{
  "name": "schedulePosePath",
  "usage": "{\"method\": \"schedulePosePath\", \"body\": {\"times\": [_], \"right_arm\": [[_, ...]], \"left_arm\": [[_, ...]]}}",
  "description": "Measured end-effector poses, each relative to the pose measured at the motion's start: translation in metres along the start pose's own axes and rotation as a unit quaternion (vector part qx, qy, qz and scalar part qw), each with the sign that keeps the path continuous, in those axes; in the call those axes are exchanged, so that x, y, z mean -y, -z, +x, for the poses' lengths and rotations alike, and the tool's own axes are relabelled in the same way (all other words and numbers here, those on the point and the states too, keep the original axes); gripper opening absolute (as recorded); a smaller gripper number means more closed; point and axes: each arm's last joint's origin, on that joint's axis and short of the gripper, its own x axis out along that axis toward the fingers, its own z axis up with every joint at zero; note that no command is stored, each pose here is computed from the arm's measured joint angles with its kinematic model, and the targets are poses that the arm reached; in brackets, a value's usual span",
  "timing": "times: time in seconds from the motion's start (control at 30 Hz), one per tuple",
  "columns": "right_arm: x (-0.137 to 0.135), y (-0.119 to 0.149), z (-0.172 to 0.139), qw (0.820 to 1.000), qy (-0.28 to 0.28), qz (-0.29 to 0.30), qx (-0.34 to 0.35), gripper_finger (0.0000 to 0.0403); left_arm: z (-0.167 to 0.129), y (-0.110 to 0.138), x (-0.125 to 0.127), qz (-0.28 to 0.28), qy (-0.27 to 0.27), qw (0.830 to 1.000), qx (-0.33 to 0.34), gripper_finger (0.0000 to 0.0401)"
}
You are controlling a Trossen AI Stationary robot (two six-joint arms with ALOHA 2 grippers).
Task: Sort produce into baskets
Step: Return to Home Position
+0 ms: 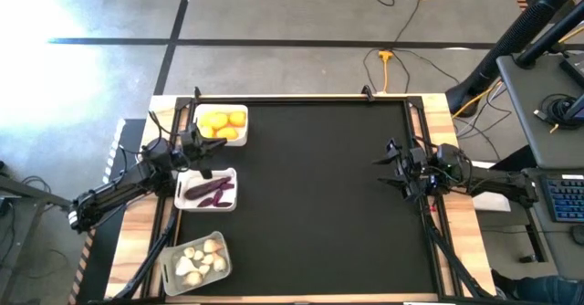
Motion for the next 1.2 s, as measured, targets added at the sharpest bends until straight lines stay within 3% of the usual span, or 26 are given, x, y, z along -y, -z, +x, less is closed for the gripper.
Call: {"method": "schedulePosePath", "body": {"times": [0.43,0.93,1.0,1.13,1.2], "right_arm": [[-0.001,0.006,-0.002,1.0,-0.001,0.008,-0.021,0.0238],[-0.016,0.01,0.0,0.996,-0.081,0.022,-0.039,0.0238],[-0.016,0.01,0.0,0.995,-0.083,0.023,-0.043,0.0238],[-0.016,0.012,0.001,0.995,-0.081,0.022,-0.05,0.0238],[-0.016,0.012,0.002,0.995,-0.081,0.024,-0.051,0.0238]], "left_arm": [[0.002,0.002,-0.001,0.014,-0.002,1.0,-0.014,0.0007],[0.004,0.006,-0.001,0.024,-0.002,0.999,-0.036,0.0007],[0.004,0.006,0.0,0.021,0.02,0.999,-0.036,0.0007],[0.004,0.004,0.008,0.026,0.114,0.993,-0.034,0.0007],[0.004,0.005,0.008,0.025,0.112,0.993,-0.036,0.0007]]}}
